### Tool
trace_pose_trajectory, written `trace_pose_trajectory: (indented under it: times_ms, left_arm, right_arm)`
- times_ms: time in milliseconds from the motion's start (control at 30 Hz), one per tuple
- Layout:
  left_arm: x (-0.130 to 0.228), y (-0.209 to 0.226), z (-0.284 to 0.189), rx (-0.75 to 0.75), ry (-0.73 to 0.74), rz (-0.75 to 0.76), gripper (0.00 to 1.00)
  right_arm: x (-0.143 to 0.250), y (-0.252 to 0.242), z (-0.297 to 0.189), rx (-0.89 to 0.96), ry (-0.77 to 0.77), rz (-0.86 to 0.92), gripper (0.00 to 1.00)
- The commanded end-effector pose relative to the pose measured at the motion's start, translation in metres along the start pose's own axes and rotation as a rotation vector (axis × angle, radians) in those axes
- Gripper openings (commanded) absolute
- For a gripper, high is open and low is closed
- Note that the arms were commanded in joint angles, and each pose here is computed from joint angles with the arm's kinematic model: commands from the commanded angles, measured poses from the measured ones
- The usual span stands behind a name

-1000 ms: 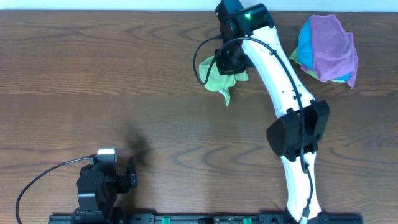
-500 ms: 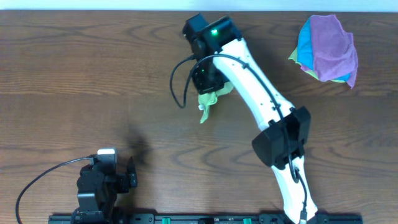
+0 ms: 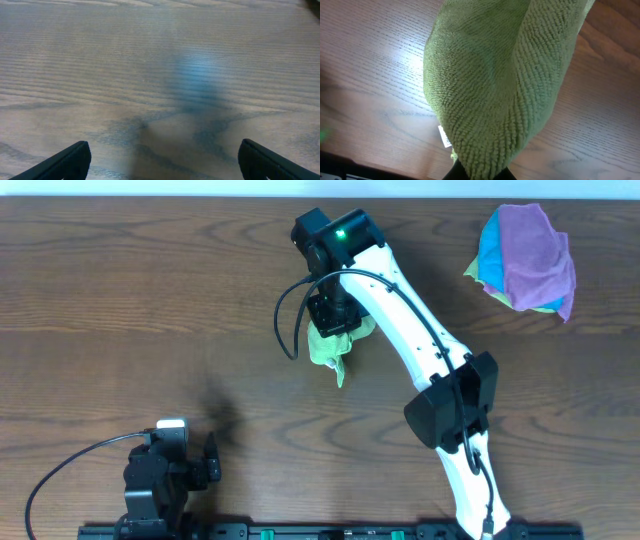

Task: Fold the cloth
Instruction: 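Lift the green cloth and carry it left toward the table center, then bring the left gripper in and grasp the hanging green cloth's lower corner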

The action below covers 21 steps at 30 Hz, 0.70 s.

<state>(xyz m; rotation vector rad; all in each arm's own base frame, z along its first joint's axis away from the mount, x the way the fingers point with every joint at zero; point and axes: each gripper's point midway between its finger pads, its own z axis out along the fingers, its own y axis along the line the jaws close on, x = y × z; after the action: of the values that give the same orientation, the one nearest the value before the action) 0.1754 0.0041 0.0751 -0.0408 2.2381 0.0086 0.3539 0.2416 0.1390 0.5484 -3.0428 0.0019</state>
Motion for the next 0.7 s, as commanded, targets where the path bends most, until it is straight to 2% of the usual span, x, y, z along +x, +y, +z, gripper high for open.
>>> trace_pose_trajectory:
  times_ms: [0, 100, 133, 167, 233, 267, 367, 567, 667]
  left_arm:
    - [0.022, 0.001, 0.008, -0.006, 0.067, -0.014, 0.95]
    - [0.021, 0.001, 0.008, -0.007, 0.067, -0.014, 0.95]
    - [0.02, 0.001, 0.008, -0.007, 0.062, -0.014, 0.95]
    - [0.017, 0.001, 0.008, -0.006, 0.048, -0.014, 0.95]
    - [0.01, 0.001, 0.009, -0.003, 0.019, -0.015, 0.95]
    - [0.007, -0.001, 0.009, 0.007, 0.007, -0.015, 0.95]
    - [-0.001, -0.015, 0.008, 0.091, -0.024, -0.014, 0.95]
    - [-0.021, -0.055, -0.002, 0.326, -0.108, 0.004, 0.95]
    - [-0.025, -0.059, -0.004, 0.35, -0.122, 0.006, 0.95]
  right_arm:
    - [-0.001, 0.0, -0.001, -0.001, -0.004, 0.013, 0.01]
    - [-0.004, 0.009, -0.001, -0.052, -0.011, -0.026, 0.01]
    - [-0.005, 0.011, -0.001, -0.063, -0.014, -0.031, 0.14]
    - [-0.006, 0.012, -0.001, -0.066, -0.019, -0.034, 0.39]
    - [-0.007, 0.012, -0.001, -0.067, -0.023, -0.041, 0.67]
    - [-0.007, 0.012, -0.001, -0.066, -0.025, -0.043, 0.89]
    - [-0.009, 0.011, -0.001, -0.067, -0.031, -0.048, 0.96]
    - [-0.01, 0.006, -0.003, -0.071, -0.035, -0.013, 0.96]
    - [-0.003, -0.006, -0.007, -0.069, -0.006, 0.023, 0.95]
